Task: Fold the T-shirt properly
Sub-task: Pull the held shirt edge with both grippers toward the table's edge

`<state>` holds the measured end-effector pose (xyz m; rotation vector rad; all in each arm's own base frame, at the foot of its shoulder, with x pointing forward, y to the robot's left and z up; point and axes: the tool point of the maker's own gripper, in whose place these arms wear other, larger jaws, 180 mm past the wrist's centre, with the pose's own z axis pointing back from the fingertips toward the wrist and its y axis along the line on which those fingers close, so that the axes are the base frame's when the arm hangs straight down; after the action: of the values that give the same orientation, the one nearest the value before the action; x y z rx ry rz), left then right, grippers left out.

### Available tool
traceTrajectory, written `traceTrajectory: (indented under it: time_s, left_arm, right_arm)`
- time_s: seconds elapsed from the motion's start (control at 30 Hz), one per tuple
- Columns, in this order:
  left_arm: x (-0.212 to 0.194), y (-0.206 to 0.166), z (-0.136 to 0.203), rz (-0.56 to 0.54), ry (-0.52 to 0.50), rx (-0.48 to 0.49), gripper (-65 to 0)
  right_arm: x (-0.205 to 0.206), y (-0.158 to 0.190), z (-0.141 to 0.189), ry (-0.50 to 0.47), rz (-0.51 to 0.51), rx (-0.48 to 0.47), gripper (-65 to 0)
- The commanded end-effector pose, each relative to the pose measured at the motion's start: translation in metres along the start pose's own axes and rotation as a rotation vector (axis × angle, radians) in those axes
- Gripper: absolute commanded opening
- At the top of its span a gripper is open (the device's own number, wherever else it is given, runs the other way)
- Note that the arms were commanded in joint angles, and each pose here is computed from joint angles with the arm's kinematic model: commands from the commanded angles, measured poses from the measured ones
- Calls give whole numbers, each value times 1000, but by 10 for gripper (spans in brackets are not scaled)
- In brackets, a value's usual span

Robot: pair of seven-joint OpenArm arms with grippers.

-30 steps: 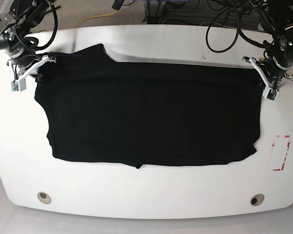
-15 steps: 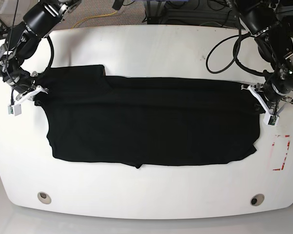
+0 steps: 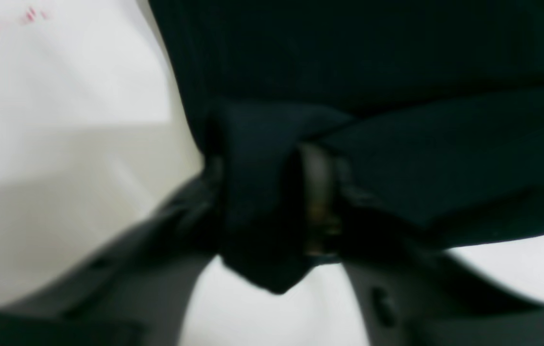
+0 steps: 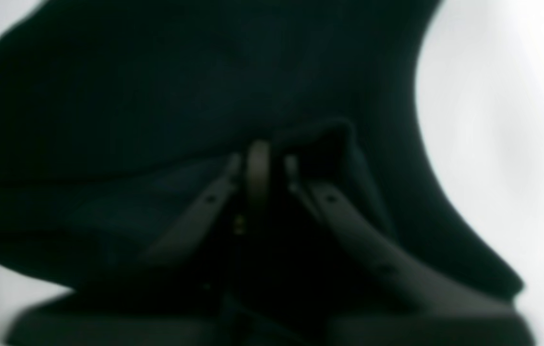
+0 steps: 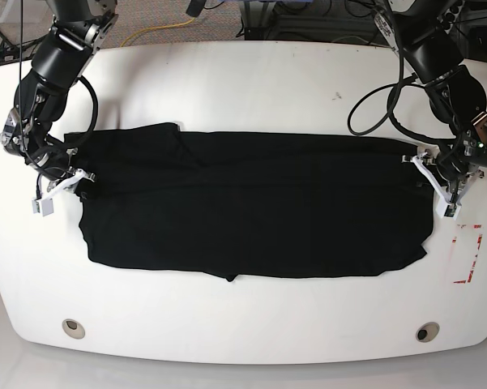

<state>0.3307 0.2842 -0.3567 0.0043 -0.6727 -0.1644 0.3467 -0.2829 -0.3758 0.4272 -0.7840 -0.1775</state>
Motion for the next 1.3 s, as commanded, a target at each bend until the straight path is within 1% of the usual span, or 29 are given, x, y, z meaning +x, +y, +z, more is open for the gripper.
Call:
traceTrajectory:
  time_s: [0.0,0.07,0.13,0.2,0.23,0.33,0.43,0.47,0.57,0.73,0.83,0.93,1.0,1.13,1.27]
  left_arm:
    - [19,6,-1,15,-49,-6,-325]
    - [22,7,-3,26,-55,-11,-293]
    - [27,8,-2,29,-66,-10,-289]
    - [40,12,3,24,-97,4,-289]
    - [45,15,7,27,-116,16,-289]
    - [58,30,26,102,-220,33,-289]
    - [69,36,40,178,-330,-9,-287]
    - [71,36,42,186,-349,-21,-287]
    - [64,41,45,167,-333,-15,-287]
    - [33,27,34,134,-253,-40,-287]
    - [26,16,29,114,-267,-61,-287]
    - [18,-2,18,66,-261,-89,-289]
    - [17,-8,11,41,-261,-84,-290]
    - [6,-15,-4,58,-241,-82,-290]
    - [-8,-21,-19,66,-206,-81,-290]
  right_arm:
    - [32,-15,11,-79,13,-24,-390]
    - [35,-18,15,-84,19,-30,-260]
    - [36,-20,19,-81,27,-38,-162]
    - [38,-22,26,-76,53,-53,-135]
    - [36,-23,29,-69,65,-61,-133]
    - [35,-27,49,-81,90,-100,-133]
    - [27,-32,66,-96,101,-142,-133]
    - [24,-34,71,-95,106,-153,-133]
    - [12,-40,79,-77,104,-177,-133]
    - [-1,-46,78,-55,82,-182,-133]
    - [-6,-50,72,-58,49,-173,-133]
    - [-14,-58,64,-66,-2,-164,-133]
    - [-21,-58,55,-54,-12,-150,-133]
    - [-22,-63,52,-44,13,-152,-133]
    - [-34,-65,49,-22,2,-150,-135]
